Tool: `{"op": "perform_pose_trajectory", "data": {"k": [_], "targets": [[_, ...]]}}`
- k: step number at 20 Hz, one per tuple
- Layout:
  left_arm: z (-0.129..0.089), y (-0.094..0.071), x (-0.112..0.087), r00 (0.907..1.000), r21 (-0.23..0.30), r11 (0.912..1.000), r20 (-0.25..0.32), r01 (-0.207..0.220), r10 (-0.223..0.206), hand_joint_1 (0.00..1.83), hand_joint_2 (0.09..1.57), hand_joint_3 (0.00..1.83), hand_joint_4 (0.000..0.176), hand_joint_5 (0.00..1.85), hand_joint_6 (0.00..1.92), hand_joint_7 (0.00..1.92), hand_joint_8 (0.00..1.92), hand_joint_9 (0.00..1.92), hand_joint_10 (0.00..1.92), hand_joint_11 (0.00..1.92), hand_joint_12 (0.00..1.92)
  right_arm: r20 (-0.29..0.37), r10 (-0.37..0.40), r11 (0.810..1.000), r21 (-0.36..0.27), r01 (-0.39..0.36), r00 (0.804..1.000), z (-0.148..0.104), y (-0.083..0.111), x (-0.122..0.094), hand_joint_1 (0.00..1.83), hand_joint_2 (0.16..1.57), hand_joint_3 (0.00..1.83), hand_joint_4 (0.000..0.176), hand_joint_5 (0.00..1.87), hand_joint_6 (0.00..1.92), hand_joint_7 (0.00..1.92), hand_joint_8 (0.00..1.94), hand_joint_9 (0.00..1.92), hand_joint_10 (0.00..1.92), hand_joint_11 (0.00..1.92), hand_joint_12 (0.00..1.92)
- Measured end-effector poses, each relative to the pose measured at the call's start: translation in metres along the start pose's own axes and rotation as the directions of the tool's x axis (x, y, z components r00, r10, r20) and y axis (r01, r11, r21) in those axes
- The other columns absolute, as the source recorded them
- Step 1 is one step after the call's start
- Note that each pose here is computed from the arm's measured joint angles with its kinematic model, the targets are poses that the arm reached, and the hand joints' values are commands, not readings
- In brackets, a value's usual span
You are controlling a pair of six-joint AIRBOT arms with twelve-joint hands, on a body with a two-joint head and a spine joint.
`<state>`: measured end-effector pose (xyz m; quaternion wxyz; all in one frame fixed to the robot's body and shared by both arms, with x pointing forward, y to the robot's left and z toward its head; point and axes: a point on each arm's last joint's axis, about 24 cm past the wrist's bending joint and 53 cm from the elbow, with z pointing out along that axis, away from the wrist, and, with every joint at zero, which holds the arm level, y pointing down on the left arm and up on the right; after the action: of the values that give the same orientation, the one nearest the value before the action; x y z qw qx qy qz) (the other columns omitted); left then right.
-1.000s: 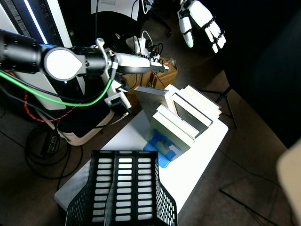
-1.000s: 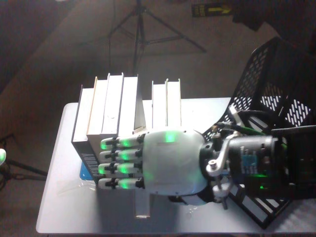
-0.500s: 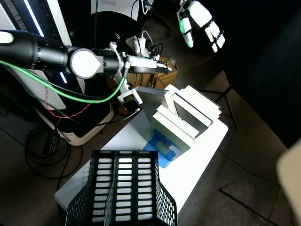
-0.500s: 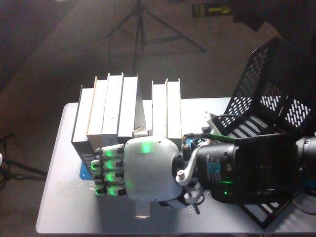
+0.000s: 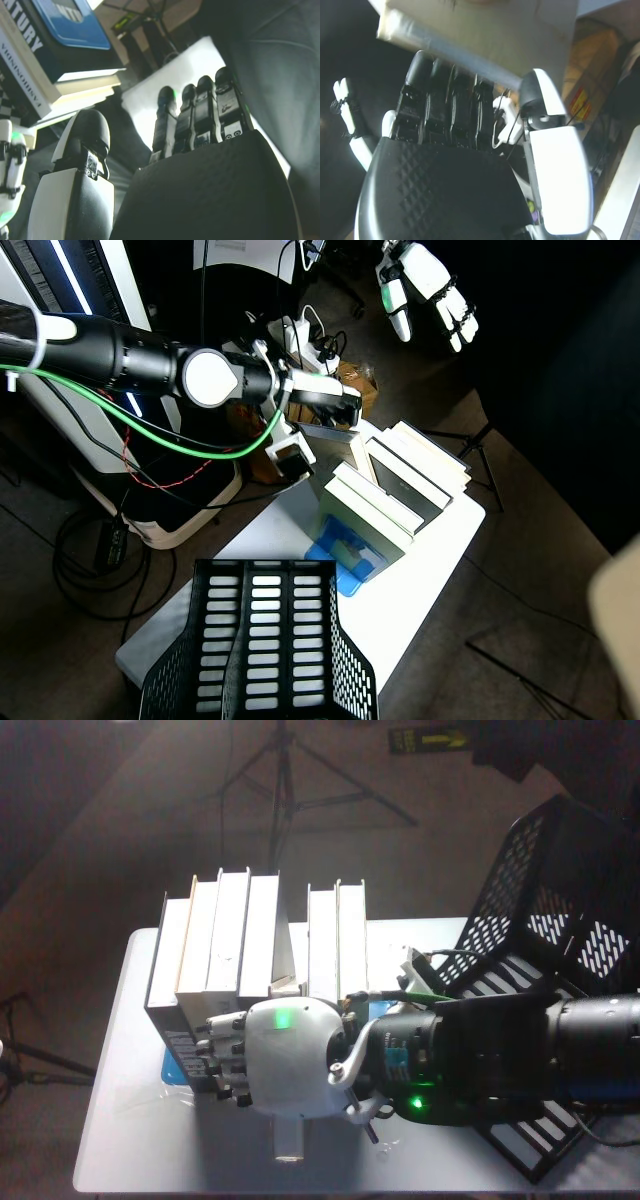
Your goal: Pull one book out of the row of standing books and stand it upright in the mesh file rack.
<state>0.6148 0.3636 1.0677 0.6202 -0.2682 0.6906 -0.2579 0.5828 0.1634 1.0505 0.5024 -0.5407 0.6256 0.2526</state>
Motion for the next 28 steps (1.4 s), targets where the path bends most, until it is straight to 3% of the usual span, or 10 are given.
{"op": "perform_pose_trajectory", "data": {"k": [1, 2, 3, 4, 7, 24, 28], "targets": [[0.000, 0.000, 0.000, 1.0000, 0.000, 1.0000, 0.000, 0.001, -0.001, 0.47, 1.38, 0.00, 0.000, 0.20, 0.01, 0.04, 0.01, 0.00, 0.00, 0.00, 0.00, -0.016, -0.004, 1.000, 0.010, 0.004, 1.000, 0.004, -0.003, 0.005, 0.76, 1.24, 0.02, 0.093, 0.08, 0.03, 0.13, 0.04, 0.11, 0.05, 0.01, 0.04], [0.001, 0.001, 0.000, 1.0000, 0.004, 1.0000, 0.002, 0.000, 0.000, 0.47, 1.38, 0.00, 0.000, 0.21, 0.01, 0.05, 0.01, 0.00, 0.00, 0.00, 0.00, -0.024, -0.006, 1.000, 0.014, 0.006, 1.000, 0.006, -0.005, 0.009, 1.62, 1.17, 0.00, 0.000, 0.52, 0.20, 0.61, 0.18, 0.58, 0.24, 0.44, 1.36], [0.001, 0.001, 0.000, 1.0000, 0.003, 1.0000, 0.000, 0.006, -0.006, 0.48, 1.38, 0.00, 0.000, 0.20, 0.00, 0.06, 0.01, 0.00, 0.00, 0.00, 0.00, -0.036, 0.004, 1.000, 0.020, -0.003, 0.999, 0.008, -0.006, 0.014, 1.79, 1.16, 0.00, 0.000, 0.63, 0.20, 0.75, 0.11, 0.68, 0.28, 0.51, 1.64], [0.001, 0.001, 0.001, 0.9999, 0.003, 0.9999, -0.001, 0.011, -0.011, 0.49, 1.37, 0.00, 0.000, 0.21, 0.01, 0.06, 0.01, 0.00, 0.00, 0.00, 0.00, -0.040, 0.001, 1.000, 0.018, 0.000, 0.999, 0.008, -0.005, 0.016, 1.82, 1.16, 0.00, 0.000, 0.67, 0.17, 0.80, 0.05, 0.70, 0.29, 0.53, 1.70], [0.001, -0.001, 0.002, 0.9999, 0.012, 0.9999, -0.006, 0.012, -0.012, 0.48, 1.37, 0.00, 0.000, 0.21, 0.01, 0.06, 0.01, 0.00, 0.00, 0.00, 0.00, -0.059, 0.009, 1.000, 0.026, -0.008, 0.998, 0.013, -0.007, 0.025, 1.83, 1.16, 0.00, 0.000, 0.68, 0.16, 0.81, 0.04, 0.70, 0.29, 0.53, 1.71], [0.002, -0.004, 0.000, 0.9999, 0.028, 0.9995, 0.002, 0.015, -0.015, 0.41, 1.38, 0.00, 0.000, 0.20, 0.00, 0.04, 0.00, 0.00, 0.00, 0.00, 0.00, -0.068, -0.019, 0.999, 0.033, 0.021, 0.997, 0.021, -0.010, 0.032, 1.83, 1.16, 0.00, 0.000, 0.69, 0.15, 0.81, 0.03, 0.70, 0.29, 0.53, 1.71], [0.002, -0.003, 0.003, 0.9998, 0.025, 0.9995, -0.002, 0.020, -0.020, 0.43, 1.38, 0.00, 0.000, 0.21, 0.00, 0.04, 0.00, 0.00, 0.00, 0.00, 0.00, -0.075, -0.029, 0.999, 0.016, 0.031, 0.997, 0.021, 0.001, 0.032, 1.83, 1.16, 0.00, 0.000, 0.69, 0.14, 0.82, 0.02, 0.70, 0.28, 0.53, 1.71]]}}
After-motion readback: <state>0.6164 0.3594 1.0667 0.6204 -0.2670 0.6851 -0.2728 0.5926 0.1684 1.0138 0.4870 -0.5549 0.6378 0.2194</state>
